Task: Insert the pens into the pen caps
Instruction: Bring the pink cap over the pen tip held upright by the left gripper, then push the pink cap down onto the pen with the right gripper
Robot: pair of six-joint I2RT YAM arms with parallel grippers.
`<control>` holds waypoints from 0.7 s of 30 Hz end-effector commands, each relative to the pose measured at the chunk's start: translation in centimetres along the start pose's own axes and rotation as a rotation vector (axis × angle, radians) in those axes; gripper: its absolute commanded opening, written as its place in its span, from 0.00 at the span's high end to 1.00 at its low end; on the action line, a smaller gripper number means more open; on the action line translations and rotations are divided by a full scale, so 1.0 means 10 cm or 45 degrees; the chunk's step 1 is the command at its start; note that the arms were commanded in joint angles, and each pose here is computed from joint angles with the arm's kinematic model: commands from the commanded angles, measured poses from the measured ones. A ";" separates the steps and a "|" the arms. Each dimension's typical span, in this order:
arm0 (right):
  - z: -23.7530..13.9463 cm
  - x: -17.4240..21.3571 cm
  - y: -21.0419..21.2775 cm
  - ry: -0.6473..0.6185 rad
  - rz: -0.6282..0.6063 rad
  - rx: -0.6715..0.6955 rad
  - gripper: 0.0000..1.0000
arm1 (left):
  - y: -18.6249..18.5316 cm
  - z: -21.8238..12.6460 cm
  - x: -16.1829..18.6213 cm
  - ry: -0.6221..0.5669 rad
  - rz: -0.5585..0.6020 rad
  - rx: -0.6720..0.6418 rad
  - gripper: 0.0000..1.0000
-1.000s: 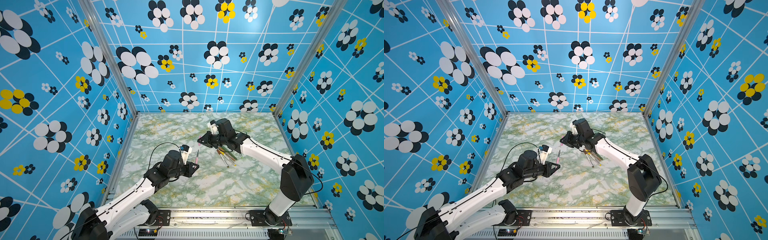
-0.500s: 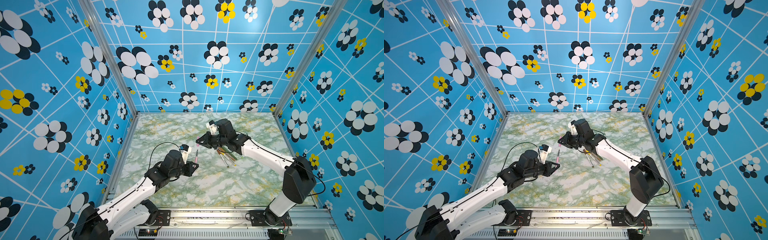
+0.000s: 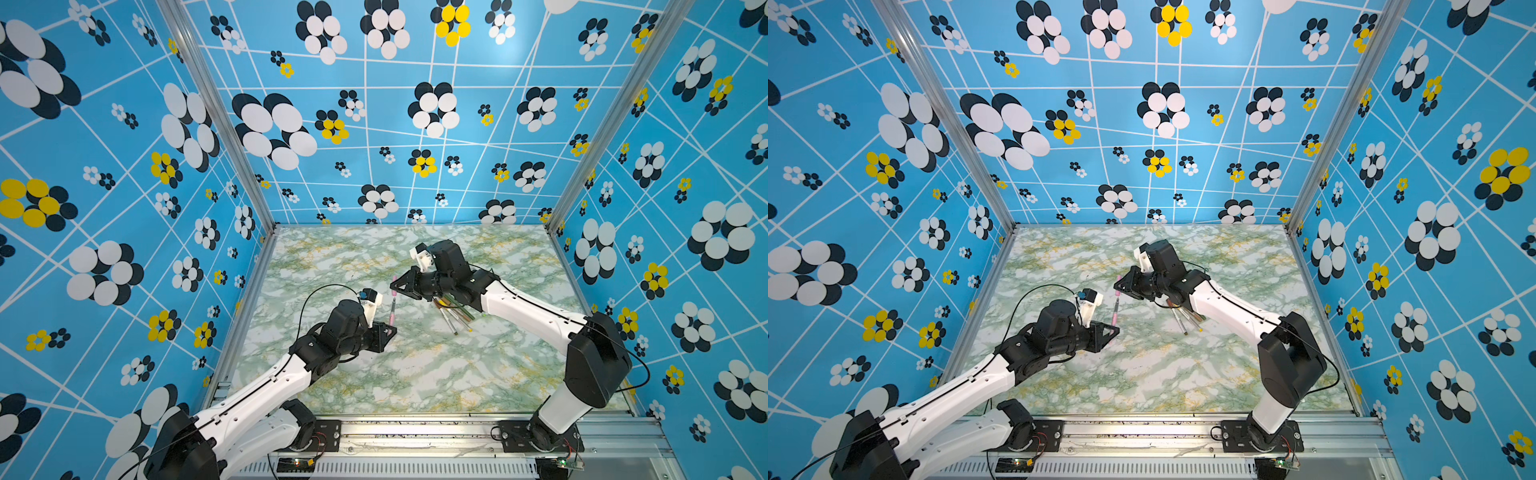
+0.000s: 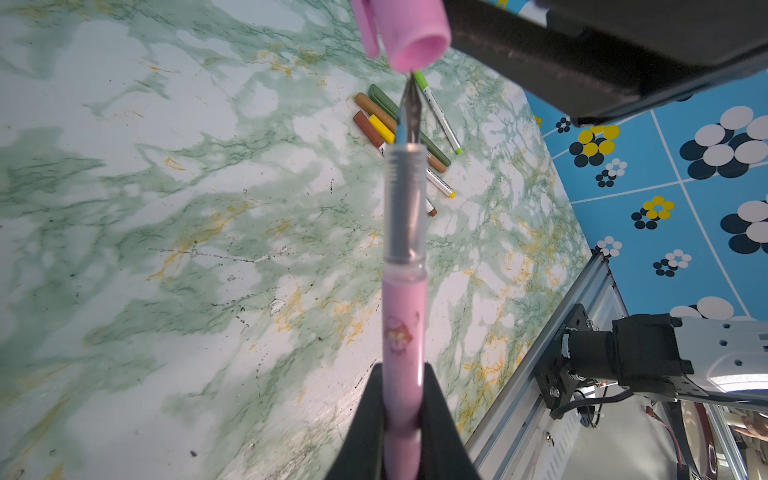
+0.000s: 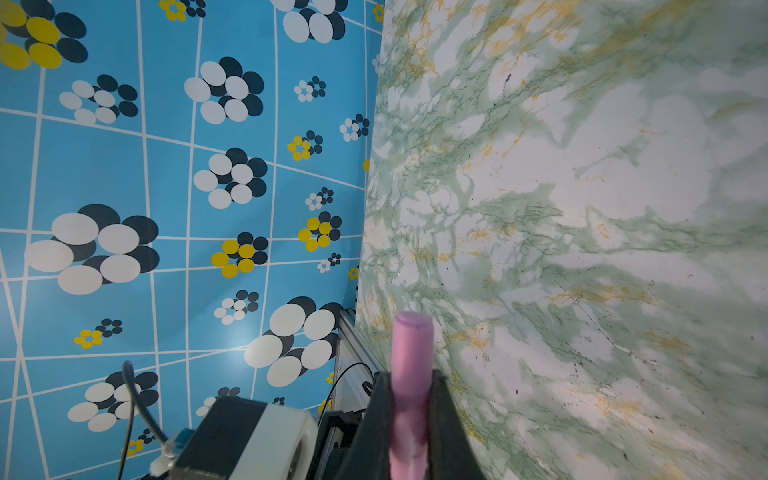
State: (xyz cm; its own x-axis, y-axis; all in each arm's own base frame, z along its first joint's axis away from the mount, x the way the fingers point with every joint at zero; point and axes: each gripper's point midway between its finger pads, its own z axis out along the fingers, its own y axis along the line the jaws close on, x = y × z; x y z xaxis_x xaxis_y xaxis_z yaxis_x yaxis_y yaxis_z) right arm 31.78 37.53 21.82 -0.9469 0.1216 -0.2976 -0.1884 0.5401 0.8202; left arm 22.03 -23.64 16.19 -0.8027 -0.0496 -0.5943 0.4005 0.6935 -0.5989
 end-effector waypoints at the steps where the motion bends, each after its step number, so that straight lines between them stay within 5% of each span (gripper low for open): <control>1: 0.02 0.09 -0.05 0.022 -0.018 0.022 0.94 | -0.14 -0.07 -0.17 -0.076 0.020 0.040 1.00; 21: 0.02 0.25 0.00 0.041 -0.151 0.056 0.97 | -0.12 -0.10 -0.28 -0.155 -0.034 0.028 1.00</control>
State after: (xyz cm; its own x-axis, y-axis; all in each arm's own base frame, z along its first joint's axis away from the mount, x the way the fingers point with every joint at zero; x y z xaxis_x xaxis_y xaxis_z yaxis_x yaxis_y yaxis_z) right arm 30.94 38.10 21.33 -0.9331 0.0739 -0.3520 -0.2510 0.5671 0.7844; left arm 22.46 -23.35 16.74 -0.7977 -0.0963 -0.5954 0.3713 0.6995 -0.6106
